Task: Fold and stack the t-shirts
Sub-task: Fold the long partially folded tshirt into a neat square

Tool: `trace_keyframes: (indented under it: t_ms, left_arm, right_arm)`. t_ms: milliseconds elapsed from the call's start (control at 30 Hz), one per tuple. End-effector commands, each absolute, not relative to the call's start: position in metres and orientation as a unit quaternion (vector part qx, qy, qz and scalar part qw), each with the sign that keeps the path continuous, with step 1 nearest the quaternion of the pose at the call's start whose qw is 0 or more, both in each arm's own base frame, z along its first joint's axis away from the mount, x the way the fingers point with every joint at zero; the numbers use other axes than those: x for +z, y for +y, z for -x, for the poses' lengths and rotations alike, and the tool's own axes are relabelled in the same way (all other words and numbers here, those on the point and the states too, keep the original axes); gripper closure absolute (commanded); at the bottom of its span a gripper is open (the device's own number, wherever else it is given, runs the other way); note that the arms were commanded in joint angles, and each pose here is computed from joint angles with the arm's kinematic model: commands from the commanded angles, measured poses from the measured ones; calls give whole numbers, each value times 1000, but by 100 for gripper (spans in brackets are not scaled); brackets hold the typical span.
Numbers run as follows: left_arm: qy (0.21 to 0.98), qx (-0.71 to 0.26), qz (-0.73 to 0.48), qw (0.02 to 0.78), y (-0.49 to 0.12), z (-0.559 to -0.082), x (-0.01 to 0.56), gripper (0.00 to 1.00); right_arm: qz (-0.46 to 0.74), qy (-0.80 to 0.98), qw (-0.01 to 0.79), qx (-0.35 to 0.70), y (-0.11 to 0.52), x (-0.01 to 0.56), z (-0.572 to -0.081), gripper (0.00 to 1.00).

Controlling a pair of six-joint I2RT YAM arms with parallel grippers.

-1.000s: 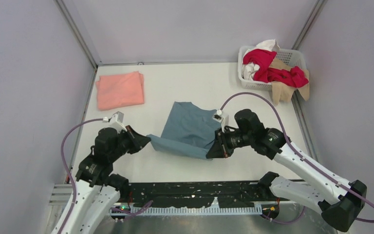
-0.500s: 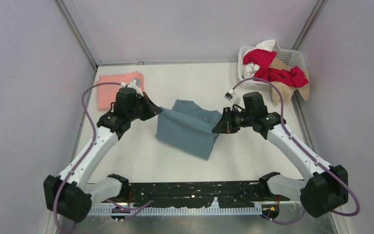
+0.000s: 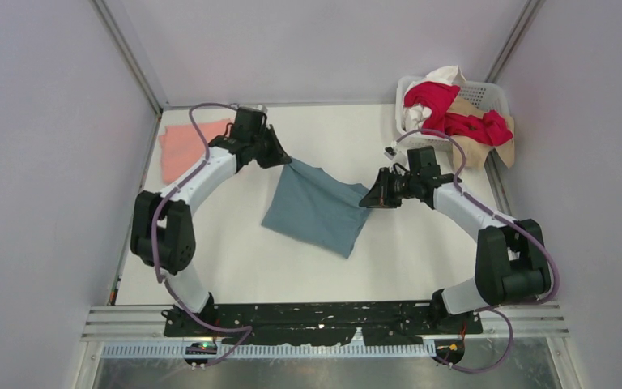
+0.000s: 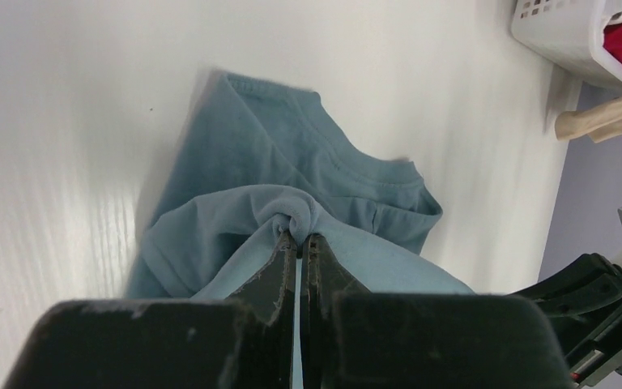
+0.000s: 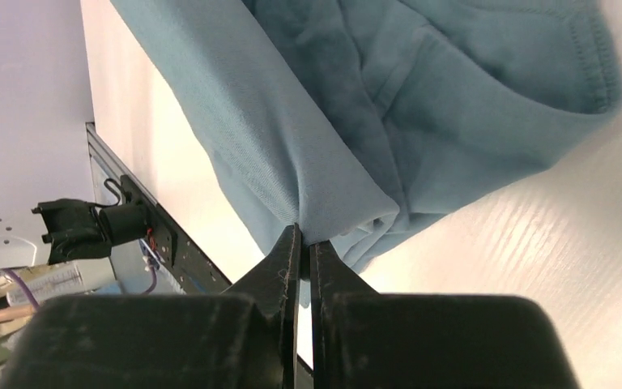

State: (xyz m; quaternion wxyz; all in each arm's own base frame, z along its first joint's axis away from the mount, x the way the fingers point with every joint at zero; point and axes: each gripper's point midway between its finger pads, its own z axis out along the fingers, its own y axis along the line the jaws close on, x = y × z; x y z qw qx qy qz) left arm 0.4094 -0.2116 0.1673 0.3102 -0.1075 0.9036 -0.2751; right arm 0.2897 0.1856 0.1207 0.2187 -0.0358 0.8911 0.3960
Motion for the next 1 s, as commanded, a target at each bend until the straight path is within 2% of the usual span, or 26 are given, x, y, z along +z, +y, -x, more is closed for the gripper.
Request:
trace_keyframes:
  t_ms: [0, 167, 200, 267, 300, 333, 367, 400, 433, 467, 567, 667, 800, 967]
  left_arm:
    - [904, -271, 97, 316, -216, -440, 166, 100]
    - [916, -260, 95, 289, -221, -453, 144, 100]
    - [918, -258, 94, 284, -222, -454, 141, 100]
    - [924, -254, 93, 269, -223, -456, 131, 100]
    - [927, -252, 94, 260, -223, -455, 127, 94]
    - [929, -252, 90, 254, -225, -456, 126, 78]
    - [932, -252, 86, 246, -226, -455, 125, 56]
    - [933, -253, 80, 244, -227, -456, 128, 26]
    - [934, -253, 72, 242, -227, -454, 130, 9]
    - [933, -257, 62, 243, -229, -453, 134, 2]
    - [929, -264, 41, 255, -230, -443, 150, 0]
    - [927, -264, 24, 264, -232, -426, 158, 0]
    - [928, -284, 9, 242, -243, -393, 148, 0]
    - [929, -301, 8, 216, -254, -372, 124, 0]
  right_arm:
    - [15, 894, 225, 388, 178, 111, -313, 94]
    - [-19, 908, 222, 356, 167, 90, -333, 94]
    - [-25, 909, 228, 349, 165, 91, -339, 90]
    - [-52, 913, 250, 318, 154, 91, -355, 82]
    - [-73, 914, 266, 297, 146, 92, -365, 58]
    - [-78, 912, 280, 289, 143, 97, -373, 43]
    - [-90, 912, 292, 273, 137, 100, -379, 31]
    - [-96, 908, 311, 264, 133, 108, -386, 28]
    - [-98, 905, 321, 261, 131, 113, -389, 26]
    - [-100, 901, 338, 254, 127, 123, -391, 23]
    - [-87, 886, 370, 264, 129, 146, -389, 19]
    - [-41, 855, 399, 329, 161, 177, -375, 0]
    - [0, 831, 381, 405, 213, 180, -355, 5]
    - [-19, 838, 339, 428, 237, 150, -362, 5]
